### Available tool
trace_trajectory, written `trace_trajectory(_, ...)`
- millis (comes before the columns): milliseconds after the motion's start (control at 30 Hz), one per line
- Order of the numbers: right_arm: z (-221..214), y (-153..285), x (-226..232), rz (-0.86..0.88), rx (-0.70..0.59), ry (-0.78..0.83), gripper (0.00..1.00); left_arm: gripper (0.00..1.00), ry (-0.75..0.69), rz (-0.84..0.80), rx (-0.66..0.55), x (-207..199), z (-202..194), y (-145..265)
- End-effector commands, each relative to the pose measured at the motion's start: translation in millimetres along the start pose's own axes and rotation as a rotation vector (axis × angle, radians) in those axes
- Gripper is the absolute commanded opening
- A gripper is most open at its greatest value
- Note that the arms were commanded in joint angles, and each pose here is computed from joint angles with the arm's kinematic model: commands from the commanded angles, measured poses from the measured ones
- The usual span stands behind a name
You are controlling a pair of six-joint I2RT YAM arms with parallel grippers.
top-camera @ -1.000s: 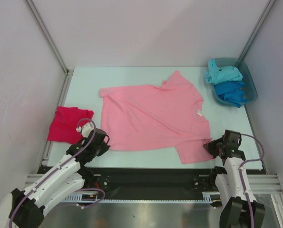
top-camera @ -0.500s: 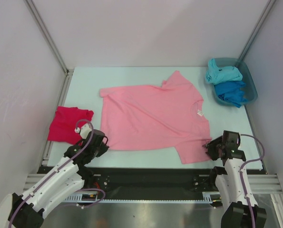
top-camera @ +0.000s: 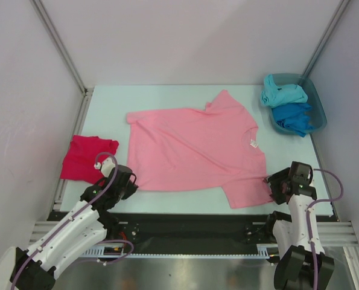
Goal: Fold and stack the t-shirts
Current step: Flatten the tshirt out
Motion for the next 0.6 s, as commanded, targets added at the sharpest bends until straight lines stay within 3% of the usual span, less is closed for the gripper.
trace_trajectory(0,-1,7,0,-0.039,-0.002,0.015,0.68,0.00,0.018,-0.028,0.003,-4,0,-2)
trace_trajectory(567,29,0,21,-0.249,-0.128,0.012,0.68,0.01,-0.018,-0.100,0.017,-20,1,-10)
Point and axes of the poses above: each gripper's point midway between its finger pads, its own y axis back along the fingers, its own x axis along the line the jaws close on, z = x × y, the point moved 10 cm from there along y, back along the fingers
